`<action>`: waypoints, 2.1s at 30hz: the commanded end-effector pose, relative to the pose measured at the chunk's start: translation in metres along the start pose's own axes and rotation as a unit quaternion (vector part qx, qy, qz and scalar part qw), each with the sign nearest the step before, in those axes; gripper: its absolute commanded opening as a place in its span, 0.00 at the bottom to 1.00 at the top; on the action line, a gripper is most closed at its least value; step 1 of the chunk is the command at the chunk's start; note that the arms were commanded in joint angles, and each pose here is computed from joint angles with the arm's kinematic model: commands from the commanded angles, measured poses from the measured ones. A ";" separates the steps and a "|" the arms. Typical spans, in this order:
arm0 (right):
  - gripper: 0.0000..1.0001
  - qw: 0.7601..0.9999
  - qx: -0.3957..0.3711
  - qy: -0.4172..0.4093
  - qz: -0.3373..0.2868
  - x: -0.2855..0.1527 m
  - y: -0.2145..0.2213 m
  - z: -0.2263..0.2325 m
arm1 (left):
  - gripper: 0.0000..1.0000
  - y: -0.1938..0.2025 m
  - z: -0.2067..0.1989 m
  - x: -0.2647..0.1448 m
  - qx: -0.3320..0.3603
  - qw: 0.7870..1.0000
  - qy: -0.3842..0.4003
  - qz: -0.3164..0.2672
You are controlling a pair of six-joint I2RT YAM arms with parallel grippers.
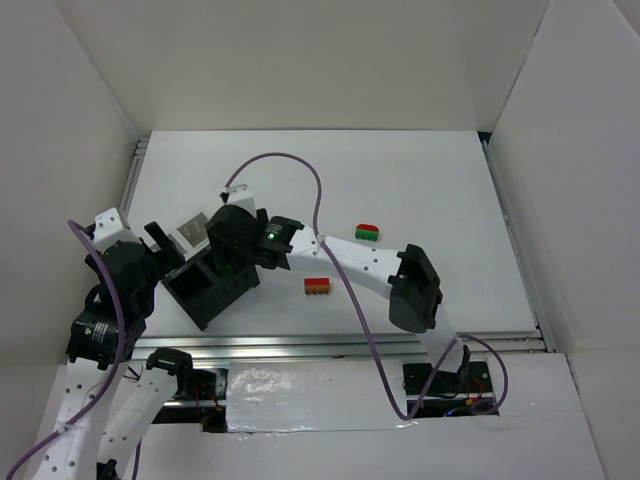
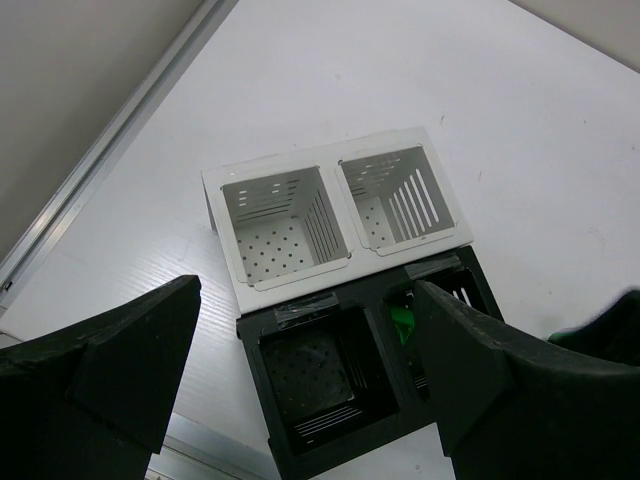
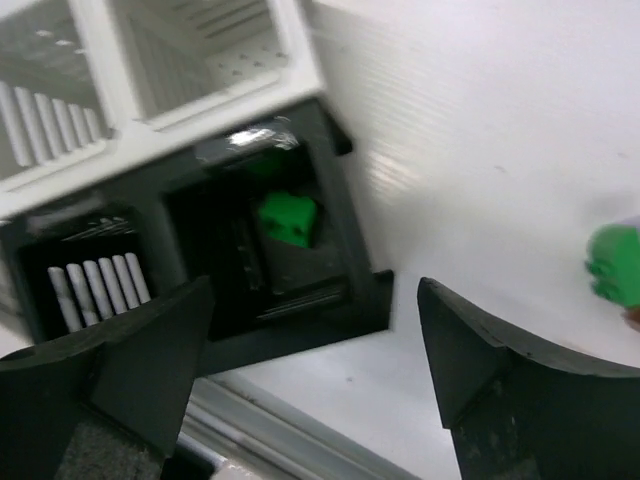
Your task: Sort the legos into containers by color
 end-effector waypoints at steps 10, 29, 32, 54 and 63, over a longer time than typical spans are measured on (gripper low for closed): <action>0.95 0.991 0.060 0.111 -0.034 -0.083 0.038 -0.139 | 1.00 -0.018 -0.004 -0.006 -0.022 0.999 0.014 -0.025; 0.96 0.986 0.022 0.144 0.082 -0.018 0.053 -0.263 | 0.99 -0.012 -0.016 0.001 -0.002 0.999 0.042 -0.007; 0.96 0.980 0.019 0.161 0.112 -0.005 0.065 -0.272 | 1.00 -0.011 -0.017 0.001 -0.001 0.999 0.044 -0.006; 0.00 0.975 0.032 0.181 0.124 0.014 0.071 -0.286 | 0.99 -0.009 -0.024 0.004 0.007 0.998 0.058 0.003; 0.00 0.984 0.065 0.164 0.012 -0.053 0.005 -0.245 | 1.00 -0.013 -0.013 0.002 -0.009 1.000 0.025 -0.008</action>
Point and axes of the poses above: each gripper's point midway between its finger pads, its own x axis out along the fingers, its own z axis along the line the jaws close on, y = z × x, the point moved 2 cm from there along -x, back along the fingers, and after that the axes turned 5 degrees about x, right-handed, at the moved point
